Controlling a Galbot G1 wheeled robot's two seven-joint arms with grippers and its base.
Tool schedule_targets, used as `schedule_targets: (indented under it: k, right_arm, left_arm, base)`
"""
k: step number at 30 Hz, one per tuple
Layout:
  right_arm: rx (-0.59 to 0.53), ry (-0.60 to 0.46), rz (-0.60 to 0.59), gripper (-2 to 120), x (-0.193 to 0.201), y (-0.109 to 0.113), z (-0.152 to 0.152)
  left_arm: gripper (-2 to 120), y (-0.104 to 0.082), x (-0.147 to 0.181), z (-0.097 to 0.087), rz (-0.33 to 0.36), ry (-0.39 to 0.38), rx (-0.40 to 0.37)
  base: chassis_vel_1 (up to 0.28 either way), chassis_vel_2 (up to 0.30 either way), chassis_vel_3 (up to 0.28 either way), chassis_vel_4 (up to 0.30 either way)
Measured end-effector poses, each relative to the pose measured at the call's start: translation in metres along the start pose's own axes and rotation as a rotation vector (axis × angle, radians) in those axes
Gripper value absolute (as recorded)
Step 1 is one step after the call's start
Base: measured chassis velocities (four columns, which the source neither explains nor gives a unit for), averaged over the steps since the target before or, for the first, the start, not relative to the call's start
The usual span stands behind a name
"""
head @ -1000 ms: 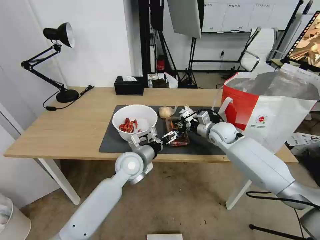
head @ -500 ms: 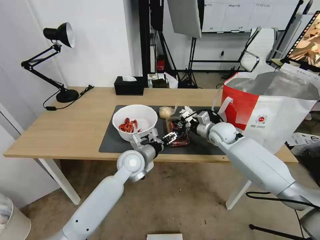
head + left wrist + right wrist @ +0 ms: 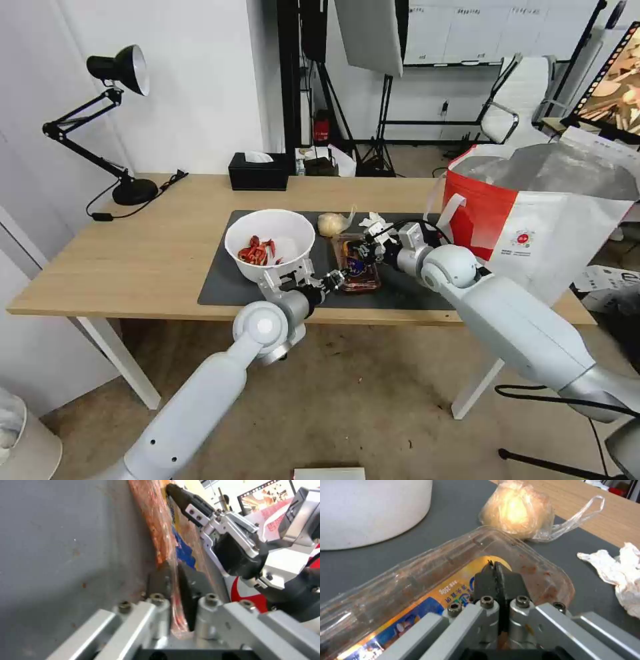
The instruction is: Pick up the trash from the table and place it into the takeout bag.
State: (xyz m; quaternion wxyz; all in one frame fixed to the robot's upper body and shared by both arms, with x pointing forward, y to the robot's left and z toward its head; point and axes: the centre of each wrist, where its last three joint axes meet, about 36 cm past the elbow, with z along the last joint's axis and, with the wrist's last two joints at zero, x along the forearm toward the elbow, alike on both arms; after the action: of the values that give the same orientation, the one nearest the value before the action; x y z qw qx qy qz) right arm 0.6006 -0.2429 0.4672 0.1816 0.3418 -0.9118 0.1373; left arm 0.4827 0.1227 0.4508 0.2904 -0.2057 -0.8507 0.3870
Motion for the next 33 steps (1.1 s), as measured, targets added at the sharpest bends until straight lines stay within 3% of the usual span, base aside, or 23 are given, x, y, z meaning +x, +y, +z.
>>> schedule_targets:
  k: [7, 8, 9, 11, 12, 14, 16, 20, 23, 27, 29, 31, 33]
  right_arm:
    - [-0.075, -0.048, -0.012, 0, 0.004, 0.004, -0.002]
    - [-0.161, -0.102, -0.003, 0, 0.007, 0.007, -0.006]
    - [-0.161, -0.102, -0.003, 0, 0.007, 0.007, -0.006]
    - [-0.384, -0.208, 0.088, 0, 0.013, 0.019, -0.023]
    - [-0.384, -0.208, 0.088, 0, 0.013, 0.019, -0.023]
    - [-0.571, -0.322, 0.122, 7, 0.029, 0.032, -0.039]
    - [-0.594, -0.385, 0.126, 12, 0.039, 0.037, -0.04]
    - [-0.519, -0.56, 0.158, 28, 0.078, 0.056, -0.026]
    - [-0.445, -0.605, 0.195, 38, 0.104, 0.068, -0.008]
    - [-0.386, -0.61, 0.235, 50, 0.134, 0.08, 0.01]
    - [-0.3, -0.584, 0.289, 61, 0.165, 0.1, 0.032]
    - [-0.285, -0.58, 0.297, 61, 0.169, 0.103, 0.035]
    - [-0.212, -0.547, 0.327, 73, 0.191, 0.123, 0.051]
  left_arm:
    - [0, 0.0, 0.001, 0.001, 0.003, -0.003, 0.001]
    - [0, -0.002, 0.003, 0.0, 0.007, -0.007, 0.0]
    - [0, -0.002, 0.003, 0.0, 0.007, -0.007, 0.0]
    - [0, -0.009, 0.008, -0.002, 0.028, -0.02, -0.007]
    - [0, -0.009, 0.008, -0.002, 0.028, -0.02, -0.007]
    - [0, -0.017, 0.017, -0.006, 0.057, -0.041, -0.018]
    - [0, -0.022, 0.021, -0.008, 0.071, -0.056, -0.024]
    - [0, -0.037, 0.037, -0.017, 0.112, -0.106, -0.051]
    - [0, -0.042, 0.046, -0.024, 0.122, -0.148, -0.085]
    - [0, -0.045, 0.052, -0.035, 0.121, -0.197, -0.124]
    - [0, -0.05, 0.059, -0.061, 0.12, -0.284, -0.176]
    - [0, -0.052, 0.06, -0.066, 0.122, -0.298, -0.184]
    - [0, -0.06, 0.063, -0.087, 0.142, -0.349, -0.227]
  base:
    - [0.0, 0.0, 0.0, 0.0]
    - [0.0, 0.0, 0.0, 0.0]
    - [0.0, 0.0, 0.0, 0.0]
    - [0.0, 0.0, 0.0, 0.0]
    - [0.0, 0.0, 0.0, 0.0]
    - [0.0, 0.0, 0.0, 0.0]
    - [0.0, 0.0, 0.0, 0.0]
    - [0.0, 0.0, 0.0, 0.0]
    - [0.0, 0.0, 0.0, 0.0]
    - [0.0, 0.0, 0.0, 0.0]
    - [0.0, 0.0, 0.0, 0.0]
    - [0.0, 0.0, 0.0, 0.0]
    - [0.0, 0.0, 0.0, 0.0]
